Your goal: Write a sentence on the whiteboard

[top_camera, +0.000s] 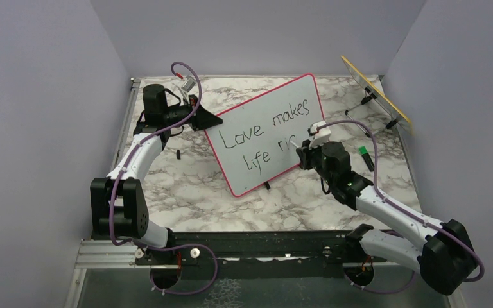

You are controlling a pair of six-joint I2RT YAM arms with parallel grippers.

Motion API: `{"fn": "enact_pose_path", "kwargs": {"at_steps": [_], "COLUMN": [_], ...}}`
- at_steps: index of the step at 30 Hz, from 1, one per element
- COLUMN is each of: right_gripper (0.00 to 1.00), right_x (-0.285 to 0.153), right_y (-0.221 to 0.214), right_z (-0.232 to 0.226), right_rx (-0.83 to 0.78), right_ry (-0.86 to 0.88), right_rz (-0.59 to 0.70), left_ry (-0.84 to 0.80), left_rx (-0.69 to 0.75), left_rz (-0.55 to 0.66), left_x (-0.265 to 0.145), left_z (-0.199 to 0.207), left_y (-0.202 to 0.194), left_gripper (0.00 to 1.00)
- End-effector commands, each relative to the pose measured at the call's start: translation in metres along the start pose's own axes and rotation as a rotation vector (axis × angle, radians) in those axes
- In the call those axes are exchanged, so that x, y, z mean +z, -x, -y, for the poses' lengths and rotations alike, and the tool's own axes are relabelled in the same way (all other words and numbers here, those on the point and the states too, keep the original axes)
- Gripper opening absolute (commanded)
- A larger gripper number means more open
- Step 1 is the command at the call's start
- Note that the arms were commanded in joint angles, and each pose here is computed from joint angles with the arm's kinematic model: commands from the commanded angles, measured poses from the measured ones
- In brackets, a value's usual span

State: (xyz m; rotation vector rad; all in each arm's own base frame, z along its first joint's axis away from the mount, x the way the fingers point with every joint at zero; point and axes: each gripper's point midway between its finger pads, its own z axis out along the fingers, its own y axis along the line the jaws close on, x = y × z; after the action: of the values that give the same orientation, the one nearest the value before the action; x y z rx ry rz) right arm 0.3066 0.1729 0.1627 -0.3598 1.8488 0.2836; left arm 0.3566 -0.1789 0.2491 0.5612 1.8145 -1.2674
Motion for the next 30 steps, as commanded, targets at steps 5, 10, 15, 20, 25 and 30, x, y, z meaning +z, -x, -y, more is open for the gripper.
{"fn": "enact_pose_path", "kwargs": {"at_steps": [5, 10, 15, 20, 25, 30], "right_gripper": [0.01, 0.01, 0.01, 0.01, 0.01, 0.01], "right_x": [-0.009, -0.010, -0.010, -0.010, -0.007, -0.009], "right_y": [-0.028, -0.029, -0.027, -0.024, -0.014, 0.008], "right_z": [0.002, 0.011, 0.017, 0.023, 0.025, 0.025], "right_rx": [0.002, 0.001, 0.001, 0.003, 0.015, 0.028], "right_ry": [-0.004, -0.054, -0.090, -0.127, -0.143, -0.143], "right_rz": [-0.100, -0.102, -0.098, -0.082, -0.039, 0.037], "left_ry": [0.090, 0.090, 0.090, 0.088, 0.087, 0.088], "left_rx": [-0.054, -0.055, -0.053, -0.052, -0.053, -0.053], "left_rz": [-0.048, -0.049, -0.048, -0.048, -0.048, -0.049], "left_x": [0.003, 0.003, 0.003, 0.002, 0.003, 0.003], "left_z": [-0.029, -0.029, -0.029, -0.028, -0.028, -0.028], "left_y": [-0.028, -0.028, -0.028, -0.027, -0.028, -0.028], "left_gripper": [0.00, 0.00, 0.00, 0.00, 0.00, 0.00]}}
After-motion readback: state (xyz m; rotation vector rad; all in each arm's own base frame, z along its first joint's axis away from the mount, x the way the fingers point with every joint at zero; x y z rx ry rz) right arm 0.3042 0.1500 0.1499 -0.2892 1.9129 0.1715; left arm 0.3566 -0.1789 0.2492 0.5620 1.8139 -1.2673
